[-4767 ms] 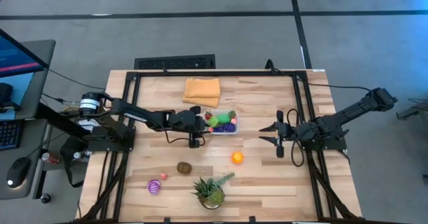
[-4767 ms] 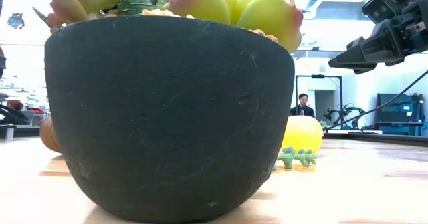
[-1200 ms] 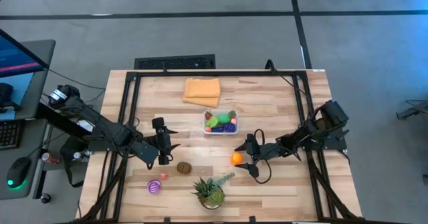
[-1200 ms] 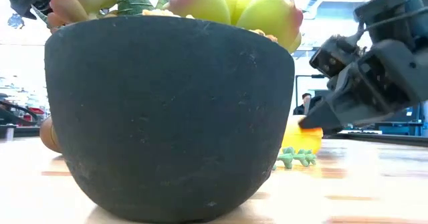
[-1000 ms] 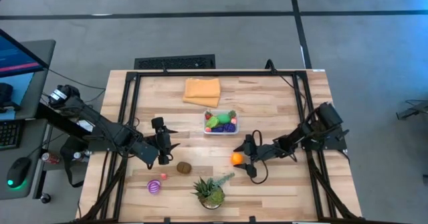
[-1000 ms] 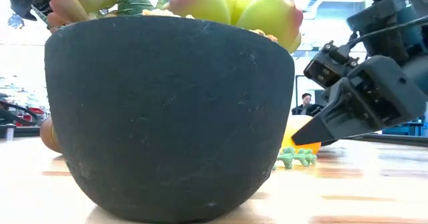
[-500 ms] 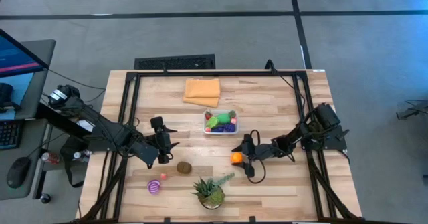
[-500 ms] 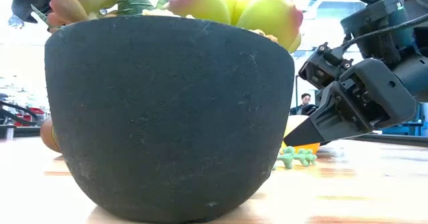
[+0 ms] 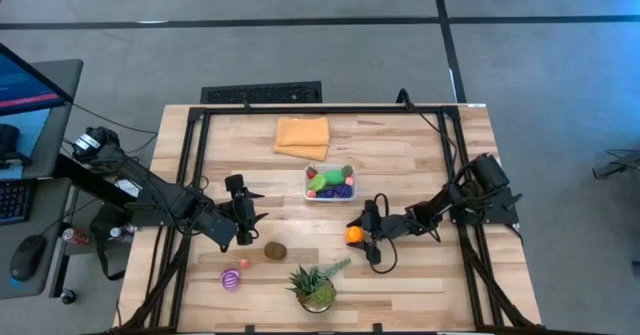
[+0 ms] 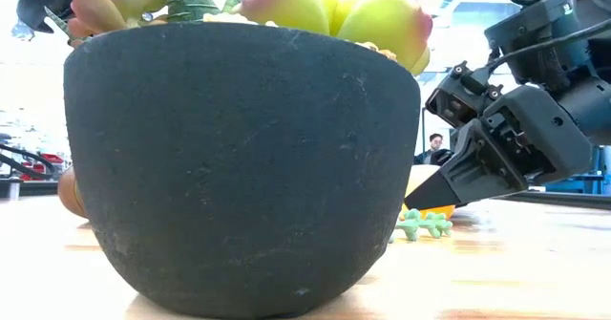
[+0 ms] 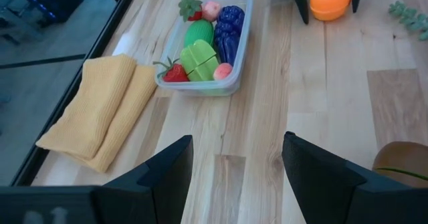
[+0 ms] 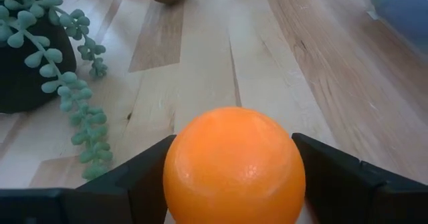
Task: Pick and placing Produce into tupperware
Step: Put the orange into the transparent container
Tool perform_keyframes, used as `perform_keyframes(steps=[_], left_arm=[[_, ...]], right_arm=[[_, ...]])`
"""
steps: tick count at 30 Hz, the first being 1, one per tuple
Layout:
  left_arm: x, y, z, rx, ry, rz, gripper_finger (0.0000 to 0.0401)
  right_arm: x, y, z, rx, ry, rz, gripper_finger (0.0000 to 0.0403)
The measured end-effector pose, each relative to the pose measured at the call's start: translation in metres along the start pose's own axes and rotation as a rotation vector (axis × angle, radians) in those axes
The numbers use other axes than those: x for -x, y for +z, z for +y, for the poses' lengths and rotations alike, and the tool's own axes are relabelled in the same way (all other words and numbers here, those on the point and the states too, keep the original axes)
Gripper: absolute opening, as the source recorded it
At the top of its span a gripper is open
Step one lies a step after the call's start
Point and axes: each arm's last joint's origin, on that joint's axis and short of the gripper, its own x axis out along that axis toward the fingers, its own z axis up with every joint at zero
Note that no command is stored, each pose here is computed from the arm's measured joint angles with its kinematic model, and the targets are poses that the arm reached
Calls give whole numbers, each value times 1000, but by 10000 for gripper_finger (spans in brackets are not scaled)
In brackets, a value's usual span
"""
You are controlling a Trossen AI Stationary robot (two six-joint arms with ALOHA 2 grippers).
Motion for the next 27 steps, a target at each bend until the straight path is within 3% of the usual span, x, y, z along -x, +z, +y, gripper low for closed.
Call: perform_keyframes(steps=[11, 27], left_arm=[[0, 0, 0, 0, 0, 0, 220], [0, 0, 0, 8, 2, -2, 220]], right_arm=[[11, 16, 3, 40, 12, -8, 280], [13, 11, 1, -12, -14, 60, 278]])
